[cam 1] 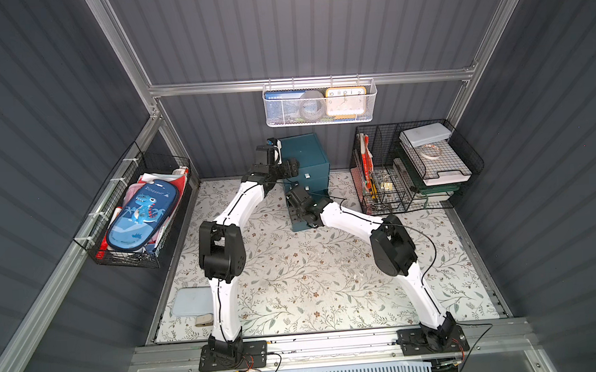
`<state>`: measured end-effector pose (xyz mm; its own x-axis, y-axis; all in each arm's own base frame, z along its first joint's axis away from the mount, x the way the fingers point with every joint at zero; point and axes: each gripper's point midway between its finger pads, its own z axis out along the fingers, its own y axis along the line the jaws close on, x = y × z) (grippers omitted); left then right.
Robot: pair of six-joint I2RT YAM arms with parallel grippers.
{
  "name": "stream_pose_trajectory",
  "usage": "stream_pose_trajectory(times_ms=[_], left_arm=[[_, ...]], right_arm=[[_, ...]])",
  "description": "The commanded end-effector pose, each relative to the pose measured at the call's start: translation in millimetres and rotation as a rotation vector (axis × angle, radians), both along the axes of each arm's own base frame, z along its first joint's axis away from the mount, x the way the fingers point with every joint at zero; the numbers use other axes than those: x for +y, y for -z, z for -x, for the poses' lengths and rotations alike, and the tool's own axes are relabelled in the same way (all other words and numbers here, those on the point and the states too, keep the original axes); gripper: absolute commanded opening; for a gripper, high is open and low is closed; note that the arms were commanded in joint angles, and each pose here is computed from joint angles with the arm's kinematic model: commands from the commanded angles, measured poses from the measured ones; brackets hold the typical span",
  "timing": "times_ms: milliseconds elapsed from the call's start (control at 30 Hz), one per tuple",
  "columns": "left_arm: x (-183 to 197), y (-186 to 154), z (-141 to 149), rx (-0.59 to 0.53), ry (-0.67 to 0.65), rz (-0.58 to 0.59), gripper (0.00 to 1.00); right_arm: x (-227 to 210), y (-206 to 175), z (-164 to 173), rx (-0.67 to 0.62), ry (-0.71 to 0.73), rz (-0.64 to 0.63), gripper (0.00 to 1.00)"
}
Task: Place the plugs into the drawer by color
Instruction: Place the plug in the drawer, then close the drawer in the storage box.
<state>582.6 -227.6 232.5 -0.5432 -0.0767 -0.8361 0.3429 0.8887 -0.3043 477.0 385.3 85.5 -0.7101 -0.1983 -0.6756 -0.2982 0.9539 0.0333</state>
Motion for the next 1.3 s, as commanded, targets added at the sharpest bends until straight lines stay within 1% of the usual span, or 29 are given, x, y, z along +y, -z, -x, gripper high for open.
stream_pose_trajectory(times_ms=[0, 133, 233, 400, 467, 600, 700, 833, 900, 1033, 1133, 1267], left_arm=[[1.4, 62.0, 23.7, 0.173, 0.032, -0.103, 0.9], [1.3, 63.5, 23.5, 0.176, 0.033, -0.105, 0.9], [1.2, 65.4, 23.2, 0.18, 0.033, -0.105, 0.89], [0.8, 66.4, 23.3, 0.182, 0.036, -0.106, 0.9], [0.8, 66.3, 23.6, 0.182, 0.037, -0.107, 0.9], [0.8, 66.8, 24.2, 0.184, 0.038, -0.106, 0.9], [0.6, 66.8, 23.1, 0.18, 0.037, -0.106, 0.89], [0.8, 70.0, 23.7, 0.186, 0.037, -0.108, 0.89], [0.8, 75.8, 23.4, 0.201, 0.032, -0.104, 0.89], [-0.5, 80.4, 23.3, 0.209, 0.035, -0.103, 0.89], [-1.0, 82.8, 22.6, 0.214, 0.037, -0.102, 0.89], [-1.5, 84.4, 22.5, 0.217, 0.04, -0.101, 0.89]], right_arm=[[-2.1, 11.4, -6.2, 0.033, 0.017, -0.009, 0.46], [-0.7, 21.6, -5.6, 0.067, 0.01, 0.0, 0.48], [1.0, 20.8, -5.6, 0.073, 0.0, -0.006, 0.52], [-0.4, -0.7, -8.2, 0.044, -0.01, -0.01, 0.65], [-1.0, -14.1, -9.6, 0.028, -0.014, -0.014, 0.67], [-6.1, -49.7, -5.7, -0.016, -0.007, -0.058, 0.68], [-9.2, -81.8, 5.4, -0.082, -0.02, -0.159, 0.65], [-24.0, -95.8, 24.8, -0.115, 0.002, -0.245, 0.61], [-30.0, -91.7, 35.5, -0.112, 0.013, -0.287, 0.58], [-40.0, -61.7, 55.1, -0.054, 0.042, -0.344, 0.53], [-46.1, -33.7, 67.2, 0.002, 0.074, -0.379, 0.51], [-54.8, -10.9, 76.9, 0.027, 0.109, -0.41, 0.46]])
